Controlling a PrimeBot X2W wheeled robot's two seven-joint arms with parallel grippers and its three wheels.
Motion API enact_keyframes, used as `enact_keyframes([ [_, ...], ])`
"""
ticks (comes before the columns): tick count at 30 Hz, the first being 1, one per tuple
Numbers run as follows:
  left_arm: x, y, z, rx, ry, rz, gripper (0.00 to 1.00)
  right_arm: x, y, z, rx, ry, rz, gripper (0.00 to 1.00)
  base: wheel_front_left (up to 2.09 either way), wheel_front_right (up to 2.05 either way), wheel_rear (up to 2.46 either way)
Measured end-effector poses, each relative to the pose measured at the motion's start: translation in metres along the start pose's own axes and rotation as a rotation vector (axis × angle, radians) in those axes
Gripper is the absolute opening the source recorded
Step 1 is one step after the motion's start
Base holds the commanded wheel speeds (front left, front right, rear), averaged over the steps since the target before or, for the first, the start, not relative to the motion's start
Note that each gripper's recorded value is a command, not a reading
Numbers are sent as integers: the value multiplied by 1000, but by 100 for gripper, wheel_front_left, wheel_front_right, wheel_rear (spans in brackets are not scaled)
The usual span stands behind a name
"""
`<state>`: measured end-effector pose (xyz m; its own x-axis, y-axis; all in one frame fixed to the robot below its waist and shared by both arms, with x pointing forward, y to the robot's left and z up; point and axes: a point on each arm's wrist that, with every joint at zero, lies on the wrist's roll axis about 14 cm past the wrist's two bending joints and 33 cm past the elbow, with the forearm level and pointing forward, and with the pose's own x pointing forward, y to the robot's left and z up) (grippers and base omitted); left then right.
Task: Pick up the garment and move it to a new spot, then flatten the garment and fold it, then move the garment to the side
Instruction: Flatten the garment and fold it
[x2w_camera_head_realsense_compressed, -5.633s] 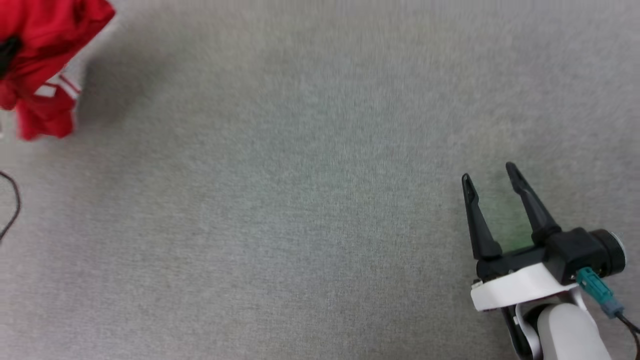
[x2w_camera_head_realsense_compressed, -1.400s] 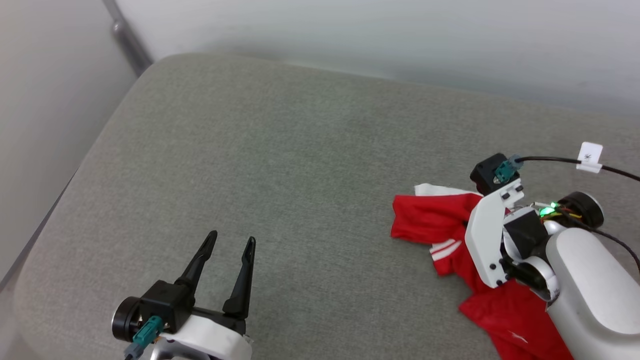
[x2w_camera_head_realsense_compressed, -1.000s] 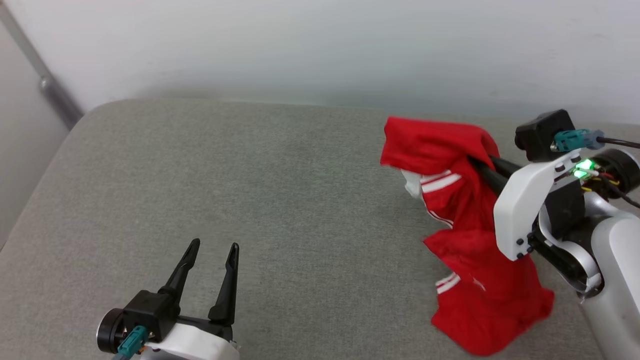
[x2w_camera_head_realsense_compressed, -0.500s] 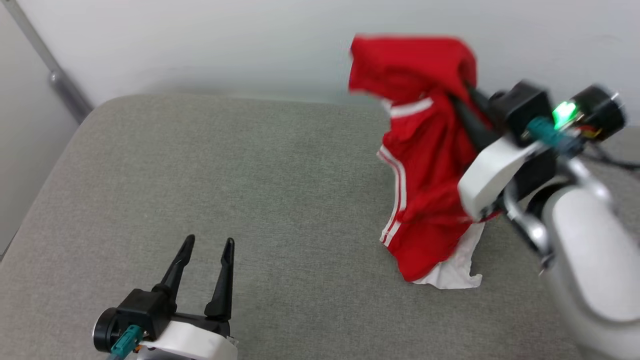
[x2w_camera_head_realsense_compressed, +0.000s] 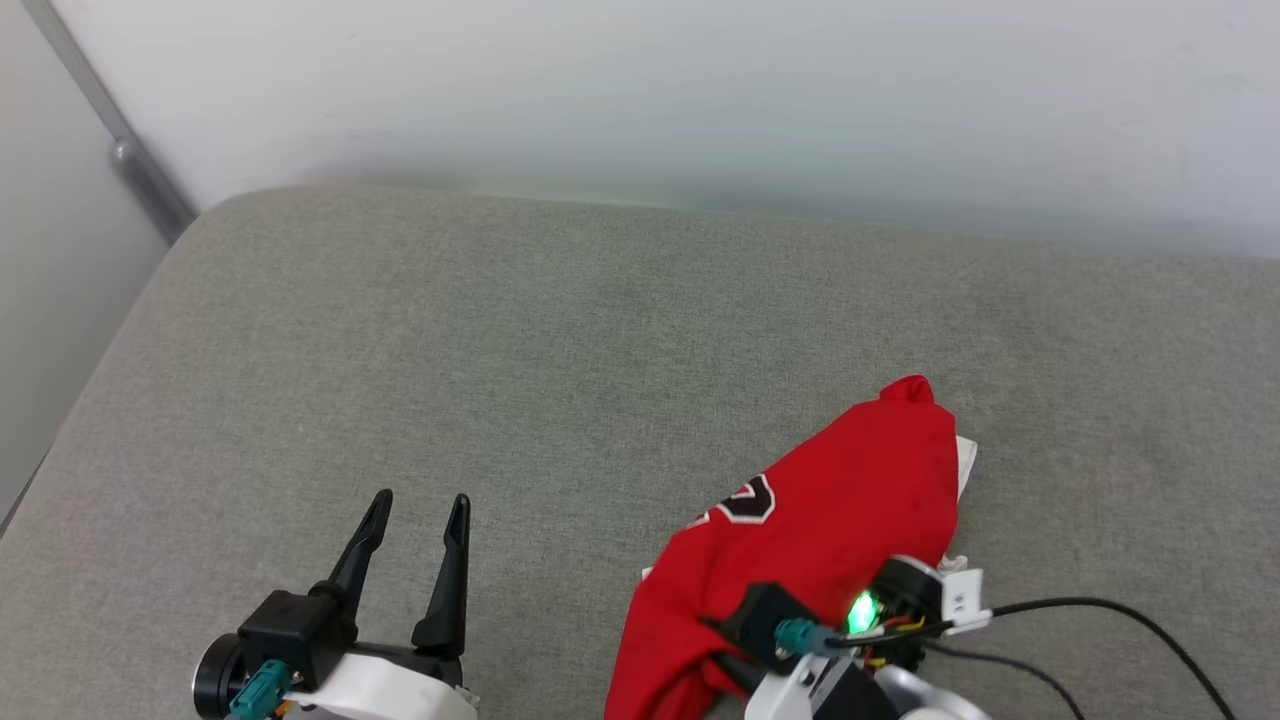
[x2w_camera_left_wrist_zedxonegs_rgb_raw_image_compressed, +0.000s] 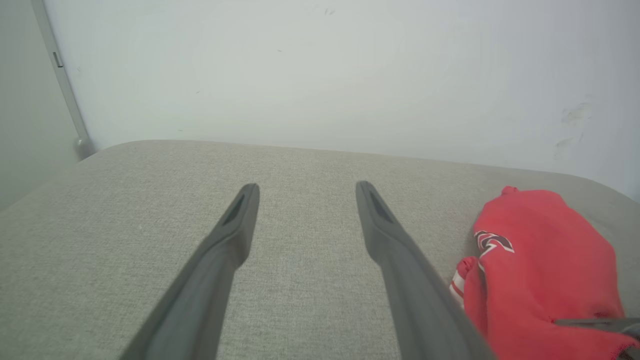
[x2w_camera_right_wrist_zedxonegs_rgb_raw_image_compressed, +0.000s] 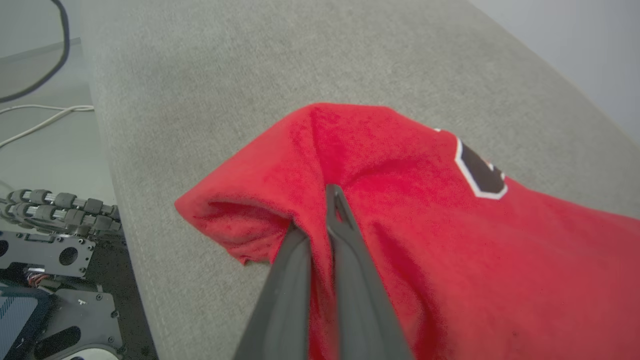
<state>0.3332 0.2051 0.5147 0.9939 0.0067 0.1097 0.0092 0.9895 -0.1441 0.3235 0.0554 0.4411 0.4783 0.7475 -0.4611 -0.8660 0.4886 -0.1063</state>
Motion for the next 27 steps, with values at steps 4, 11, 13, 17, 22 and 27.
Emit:
enact_keyframes([
  [4, 0, 0, 1, -1, -3, -2, 100, -1, 14, -30, 17, 115, 41, 92, 0, 0, 0],
  [11, 4, -5, 4, -2, -14, -22, 100, -10, -31, 12, 79, -29, -66, 100, 0, 0, 0],
  [13, 5, -6, 5, -2, -17, -27, 100, -15, -43, 23, 91, -67, -98, 100, 0, 0, 0],
  [17, 9, -13, 10, -5, -35, -52, 100, -43, -86, 59, 102, -206, -225, 100, 0, 0, 0],
  [22, 16, -22, 15, -6, -53, -84, 100, -94, -140, 84, 120, -364, -423, 100, 0, 0, 0],
  [27, 24, -34, 11, -16, -43, -128, 100, -146, -180, 81, 190, -506, -638, 100, 0, 0, 0],
])
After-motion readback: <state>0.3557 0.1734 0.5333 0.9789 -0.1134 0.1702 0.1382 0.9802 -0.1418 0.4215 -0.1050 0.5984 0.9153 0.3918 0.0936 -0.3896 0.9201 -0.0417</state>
